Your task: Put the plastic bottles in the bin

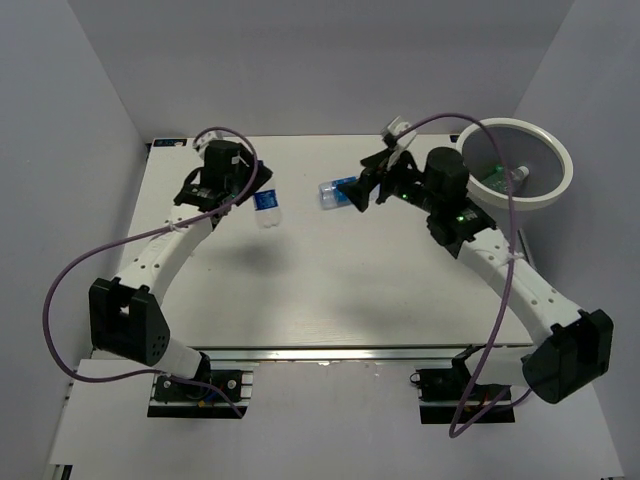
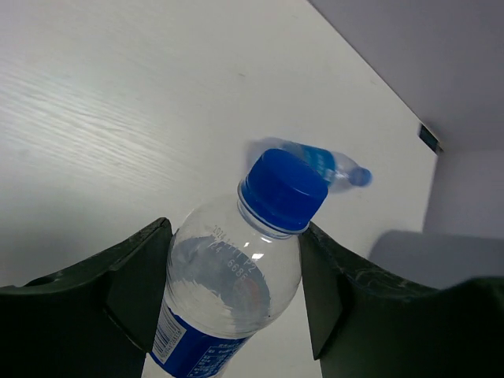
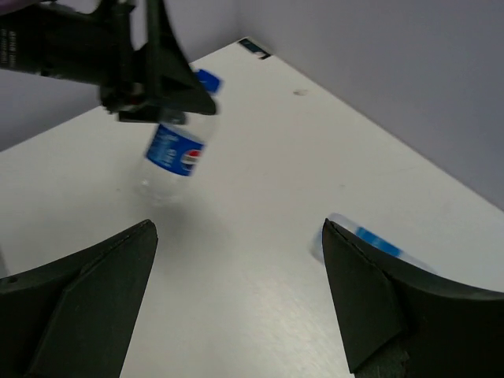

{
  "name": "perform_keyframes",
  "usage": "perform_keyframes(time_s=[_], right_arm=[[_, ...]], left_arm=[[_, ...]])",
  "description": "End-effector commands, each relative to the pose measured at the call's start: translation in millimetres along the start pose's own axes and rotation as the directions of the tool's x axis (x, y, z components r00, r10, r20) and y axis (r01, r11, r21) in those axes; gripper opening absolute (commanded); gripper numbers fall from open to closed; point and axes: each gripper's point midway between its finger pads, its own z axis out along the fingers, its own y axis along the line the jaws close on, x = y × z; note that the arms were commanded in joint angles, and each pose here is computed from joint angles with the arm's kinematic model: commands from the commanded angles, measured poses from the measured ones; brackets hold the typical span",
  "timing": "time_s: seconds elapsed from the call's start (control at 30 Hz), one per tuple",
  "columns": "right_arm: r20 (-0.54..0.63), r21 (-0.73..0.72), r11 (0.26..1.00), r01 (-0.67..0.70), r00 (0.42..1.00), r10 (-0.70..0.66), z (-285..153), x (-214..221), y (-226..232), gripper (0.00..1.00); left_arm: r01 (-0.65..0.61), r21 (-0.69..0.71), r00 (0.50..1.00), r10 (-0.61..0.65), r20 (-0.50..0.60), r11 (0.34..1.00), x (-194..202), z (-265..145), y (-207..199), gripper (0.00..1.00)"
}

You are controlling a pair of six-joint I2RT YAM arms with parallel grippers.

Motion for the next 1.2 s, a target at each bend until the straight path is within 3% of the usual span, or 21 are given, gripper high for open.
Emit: perform_keyframes(time_s=[0.0, 0.27, 0.53, 0.57, 0.63, 0.7, 0.73, 0.77, 0.8, 0.83, 0.87, 0.9, 0.97, 1.03, 1.17], right_arm=[[0.022, -0.119, 0.984, -0.130, 0.991, 0.134, 28.7, 11.6, 38.5, 0.89], [0.007, -0.090, 0.948, -0.306, 0.951, 0.308, 85.6, 33.4, 55.0, 0.89], [-0.003, -0.051, 0.928, -0.368, 0.930, 0.369, 113.4, 53.0, 55.3, 0.88], [0.004, -0.052, 0.927, -0.371, 0.928, 0.371, 114.4, 52.3, 55.0, 0.86], [0.011, -0.060, 0.928, -0.367, 0.930, 0.368, 116.5, 50.5, 55.2, 0.71], [0.018, -0.041, 0.931, -0.363, 0.931, 0.364, 116.3, 49.5, 51.6, 0.50], [0.008, -0.021, 0.930, -0.366, 0.930, 0.366, 115.3, 53.2, 49.3, 0.42], [0.013, -0.005, 0.930, -0.368, 0.930, 0.368, 113.3, 51.7, 46.9, 0.34], [0.017, 0.031, 0.928, -0.370, 0.929, 0.370, 111.8, 54.0, 41.2, 0.25], [0.018, 0.048, 0.929, -0.367, 0.930, 0.366, 109.7, 54.5, 38.3, 0.22], [0.017, 0.061, 0.942, -0.330, 0.944, 0.330, 105.1, 53.0, 34.0, 0.19], [0.025, 0.106, 0.943, -0.315, 0.949, 0.314, 102.0, 50.8, 24.8, 0.15], [0.016, 0.183, 0.948, -0.259, 0.965, 0.261, 89.8, 45.8, 5.2, 0.13], [0.032, 0.276, 0.934, -0.225, 0.974, 0.225, 78.4, 33.0, -19.1, 0.11], [0.065, 0.466, 0.872, -0.150, 0.989, 0.135, 29.6, 0.3, -96.5, 0.10]], left_arm=[[0.010, 0.216, 0.998, -0.023, 0.058, 0.976, -9.3, -17.4, -74.3, 0.00], [0.078, 0.457, 0.997, -0.082, -0.010, 0.886, 19.7, -36.4, -138.2, 0.00], [0.051, 0.539, 0.998, -0.023, -0.059, 0.841, 39.5, -49.4, -159.4, 0.00], [0.051, 0.544, 0.998, -0.020, -0.063, 0.837, 40.5, -50.6, -160.7, 0.00], [0.045, 0.550, 0.997, -0.007, -0.072, 0.834, 44.3, -51.5, -161.0, 0.00], [0.019, 0.559, 0.997, 0.023, -0.069, 0.829, 46.7, -52.7, -161.9, 0.00], [0.009, 0.556, 0.997, 0.036, -0.069, 0.831, 47.5, -52.2, -161.5, 0.05], [-0.018, 0.539, 0.996, 0.065, -0.069, 0.842, 49.8, -51.0, -157.0, 0.19], [-0.034, 0.535, 0.996, 0.076, -0.056, 0.844, 46.7, -52.1, -157.7, 0.44], [-0.046, 0.531, 0.995, 0.084, -0.047, 0.846, 44.4, -53.9, -157.4, 0.81], [-0.079, 0.515, 0.993, 0.112, -0.034, 0.854, 44.5, -52.5, -152.8, 0.93], [-0.097, 0.508, 0.993, 0.117, -0.008, 0.856, 37.0, -55.7, -154.7, 0.98], [-0.160, 0.467, 0.984, 0.175, 0.010, 0.870, 33.9, -56.6, -147.1, 0.98], [-0.194, 0.403, 0.981, 0.171, 0.093, 0.894, 6.7, -62.7, -147.1, 0.98], [-0.260, 0.332, 0.959, 0.201, 0.202, 0.907, -26.6, -81.2, -140.7, 0.98]])
